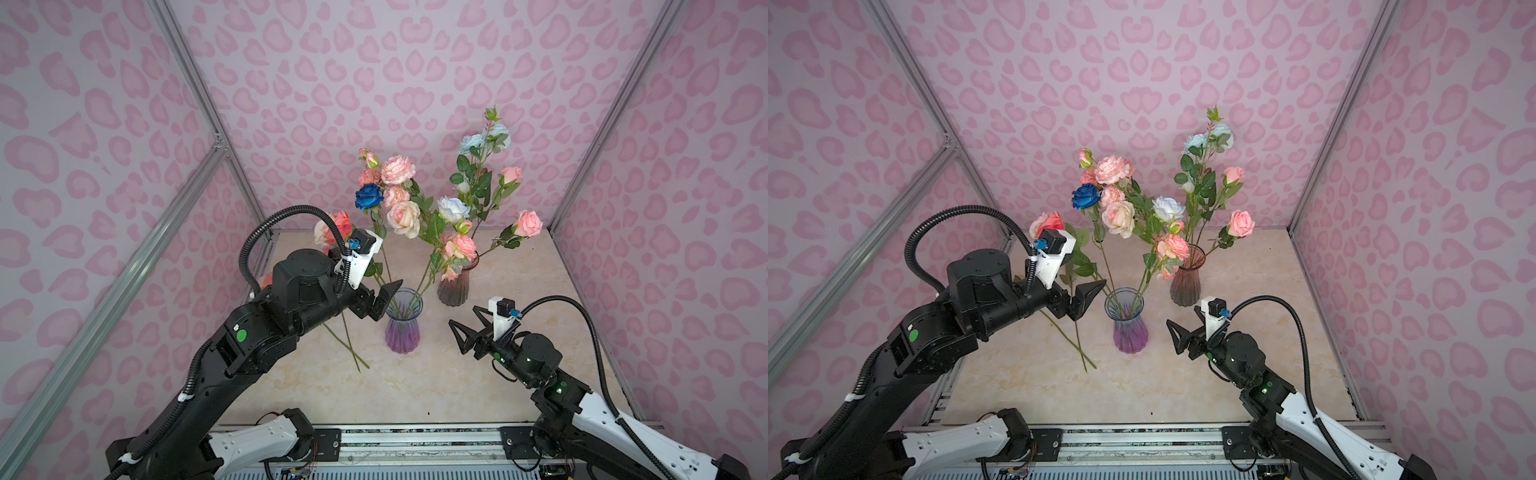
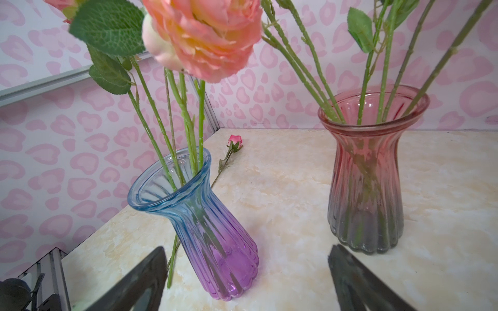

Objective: Arrange flowers in a vase
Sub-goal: Place the flower in the vase, then pick up the flower from the middle-left of the table, then place the flower in the vase.

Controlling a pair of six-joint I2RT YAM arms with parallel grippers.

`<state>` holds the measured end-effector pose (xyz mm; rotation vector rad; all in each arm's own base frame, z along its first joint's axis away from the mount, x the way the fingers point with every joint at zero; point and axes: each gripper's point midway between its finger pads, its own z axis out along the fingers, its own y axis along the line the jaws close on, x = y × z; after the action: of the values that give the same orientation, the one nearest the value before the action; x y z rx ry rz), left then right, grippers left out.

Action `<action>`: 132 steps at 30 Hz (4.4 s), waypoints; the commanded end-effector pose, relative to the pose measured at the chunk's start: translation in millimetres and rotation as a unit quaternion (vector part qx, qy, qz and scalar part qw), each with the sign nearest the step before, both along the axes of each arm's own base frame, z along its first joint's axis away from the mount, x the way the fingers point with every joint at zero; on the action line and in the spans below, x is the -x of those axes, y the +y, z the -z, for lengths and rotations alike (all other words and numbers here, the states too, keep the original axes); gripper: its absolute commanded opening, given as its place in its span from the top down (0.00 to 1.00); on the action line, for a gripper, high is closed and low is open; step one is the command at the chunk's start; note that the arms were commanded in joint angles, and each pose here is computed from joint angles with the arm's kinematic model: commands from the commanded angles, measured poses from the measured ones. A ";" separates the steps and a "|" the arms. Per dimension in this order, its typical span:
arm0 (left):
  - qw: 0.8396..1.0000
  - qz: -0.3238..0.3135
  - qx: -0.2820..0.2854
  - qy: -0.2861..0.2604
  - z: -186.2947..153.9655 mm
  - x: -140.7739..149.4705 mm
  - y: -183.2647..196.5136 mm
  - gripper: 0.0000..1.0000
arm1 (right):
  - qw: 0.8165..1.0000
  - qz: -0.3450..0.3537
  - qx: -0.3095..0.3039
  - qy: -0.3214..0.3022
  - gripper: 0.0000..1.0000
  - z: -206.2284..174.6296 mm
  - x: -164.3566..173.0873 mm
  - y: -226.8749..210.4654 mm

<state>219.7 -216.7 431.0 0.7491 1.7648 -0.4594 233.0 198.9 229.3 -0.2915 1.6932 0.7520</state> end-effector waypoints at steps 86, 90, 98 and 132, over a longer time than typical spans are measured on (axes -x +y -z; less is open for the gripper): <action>0.660 -0.648 0.218 0.312 319.6 -164.3 278.3 0.97 | 1.000 0.017 0.015 -0.003 0.06 15.8 -2.0 -12.7; 0.692 -0.631 0.238 0.259 264.4 -156.1 279.3 0.97 | 1.000 -0.005 -0.001 -0.003 0.06 8.1 0.3 -3.7; 0.781 -0.554 0.261 0.125 129.9 -113.5 268.7 0.97 | 0.994 -0.106 -0.006 -0.022 0.06 -21.0 24.2 33.6; 0.914 0.090 0.340 -0.204 -160.7 9.2 -13.5 0.97 | 0.999 -0.032 0.009 -0.012 0.06 -12.1 20.9 20.7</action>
<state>214.4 -228.0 566.0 0.4490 1.2148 -0.9780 209.4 224.9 248.6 -0.3795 1.6575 0.8158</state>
